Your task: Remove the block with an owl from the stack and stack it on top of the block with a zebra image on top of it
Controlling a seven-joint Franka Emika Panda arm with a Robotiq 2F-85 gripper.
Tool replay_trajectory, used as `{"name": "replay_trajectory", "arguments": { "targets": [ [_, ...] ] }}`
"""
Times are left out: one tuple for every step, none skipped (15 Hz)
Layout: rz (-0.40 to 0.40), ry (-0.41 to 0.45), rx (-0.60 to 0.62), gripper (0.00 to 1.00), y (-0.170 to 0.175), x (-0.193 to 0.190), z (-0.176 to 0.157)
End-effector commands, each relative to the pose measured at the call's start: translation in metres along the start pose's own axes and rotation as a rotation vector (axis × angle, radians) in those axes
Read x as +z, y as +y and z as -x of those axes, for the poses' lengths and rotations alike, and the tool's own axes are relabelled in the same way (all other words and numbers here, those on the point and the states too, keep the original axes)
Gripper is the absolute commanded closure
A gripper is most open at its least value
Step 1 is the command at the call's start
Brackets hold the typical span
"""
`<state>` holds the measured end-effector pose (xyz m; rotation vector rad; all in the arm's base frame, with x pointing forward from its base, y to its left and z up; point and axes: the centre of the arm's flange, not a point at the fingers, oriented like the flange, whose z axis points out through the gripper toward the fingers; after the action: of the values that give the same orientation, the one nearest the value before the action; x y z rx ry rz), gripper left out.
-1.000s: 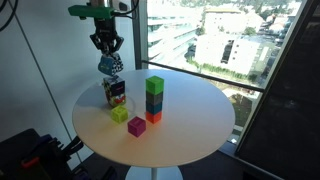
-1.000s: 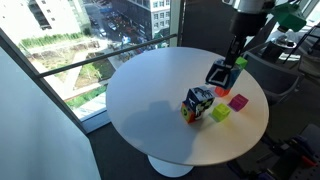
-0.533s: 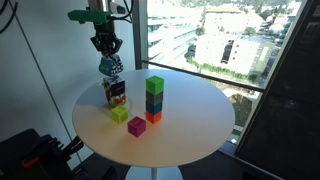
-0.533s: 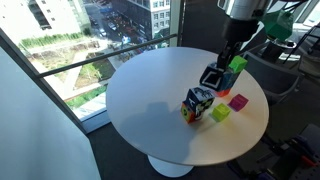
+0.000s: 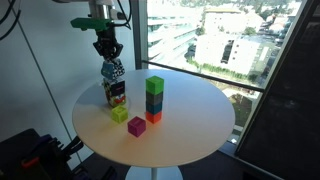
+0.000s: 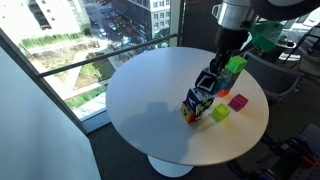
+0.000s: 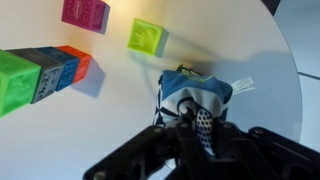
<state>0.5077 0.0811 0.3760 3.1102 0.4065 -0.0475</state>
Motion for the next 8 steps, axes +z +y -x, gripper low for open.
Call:
{"name": "replay_trajectory", "arguments": {
  "targets": [
    [0.021, 0.014, 0.019, 0.93, -0.0072, 0.003, -0.0046],
    [0.021, 0.016, 0.021, 0.93, -0.0087, 0.0039, -0.0051],
    [0.022, 0.019, 0.023, 0.93, -0.0103, 0.0045, -0.0058],
    [0.023, 0.02, 0.023, 0.93, -0.0115, 0.005, -0.0062],
    [0.024, 0.023, 0.022, 0.93, -0.0129, 0.0055, -0.0068],
    [0.025, 0.025, 0.022, 0.93, -0.014, 0.006, -0.0074],
    [0.027, 0.027, 0.022, 0.92, -0.015, 0.0068, -0.0079],
    [0.027, 0.028, 0.022, 0.92, -0.0158, 0.0076, -0.0084]
  ]
}}
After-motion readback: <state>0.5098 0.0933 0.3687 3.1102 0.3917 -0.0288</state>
